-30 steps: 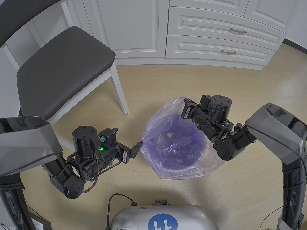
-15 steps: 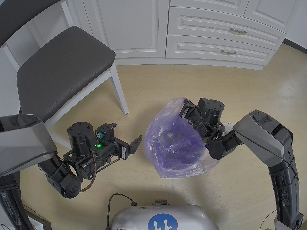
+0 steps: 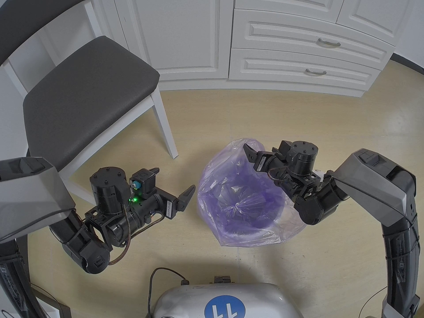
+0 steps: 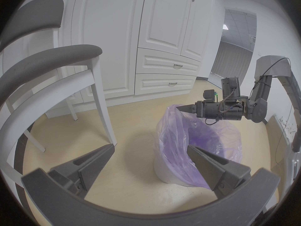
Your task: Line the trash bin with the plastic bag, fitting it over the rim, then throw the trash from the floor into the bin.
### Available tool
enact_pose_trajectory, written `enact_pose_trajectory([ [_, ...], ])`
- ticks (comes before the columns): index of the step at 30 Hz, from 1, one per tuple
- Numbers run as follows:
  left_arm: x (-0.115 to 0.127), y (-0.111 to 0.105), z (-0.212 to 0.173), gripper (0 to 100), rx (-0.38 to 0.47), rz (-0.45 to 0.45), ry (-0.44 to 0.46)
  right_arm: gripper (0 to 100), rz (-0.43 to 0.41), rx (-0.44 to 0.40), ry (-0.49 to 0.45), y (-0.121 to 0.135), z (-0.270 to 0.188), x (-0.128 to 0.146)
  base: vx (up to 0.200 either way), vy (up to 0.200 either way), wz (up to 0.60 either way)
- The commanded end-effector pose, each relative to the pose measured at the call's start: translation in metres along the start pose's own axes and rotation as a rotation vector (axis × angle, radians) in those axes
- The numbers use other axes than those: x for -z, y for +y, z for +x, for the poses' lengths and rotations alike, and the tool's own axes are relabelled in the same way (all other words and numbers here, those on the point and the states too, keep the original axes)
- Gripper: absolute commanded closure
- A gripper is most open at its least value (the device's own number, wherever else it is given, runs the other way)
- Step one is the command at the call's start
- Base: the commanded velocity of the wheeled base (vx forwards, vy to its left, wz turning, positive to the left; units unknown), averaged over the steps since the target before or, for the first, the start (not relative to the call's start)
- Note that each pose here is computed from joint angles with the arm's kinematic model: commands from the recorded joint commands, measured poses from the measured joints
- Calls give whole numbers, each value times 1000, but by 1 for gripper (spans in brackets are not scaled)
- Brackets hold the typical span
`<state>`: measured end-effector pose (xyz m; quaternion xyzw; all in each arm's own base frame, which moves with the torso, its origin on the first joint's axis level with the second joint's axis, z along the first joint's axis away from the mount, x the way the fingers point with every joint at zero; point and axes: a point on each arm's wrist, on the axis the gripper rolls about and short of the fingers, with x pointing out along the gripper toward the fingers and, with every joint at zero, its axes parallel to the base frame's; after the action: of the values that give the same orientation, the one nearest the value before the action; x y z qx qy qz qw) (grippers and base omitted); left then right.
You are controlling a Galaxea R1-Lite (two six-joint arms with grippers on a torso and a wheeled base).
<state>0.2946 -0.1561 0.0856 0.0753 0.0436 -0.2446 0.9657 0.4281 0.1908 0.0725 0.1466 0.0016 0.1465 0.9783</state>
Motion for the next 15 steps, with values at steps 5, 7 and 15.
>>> enact_pose_trajectory([
  [5, -13, -2, -14, 0, 8, 1, -30, 0, 3, -23, -39, 7, -35, -53, 0, 0, 0],
  [7, -16, -3, -17, 0, 10, 2, -38, 0, -1, -21, -40, 7, -45, -64, 0, 0, 0],
  [15, -21, -5, -23, 0, 18, 6, -47, 0, -72, -70, -26, 2, -93, -98, 0, 0, 0],
])
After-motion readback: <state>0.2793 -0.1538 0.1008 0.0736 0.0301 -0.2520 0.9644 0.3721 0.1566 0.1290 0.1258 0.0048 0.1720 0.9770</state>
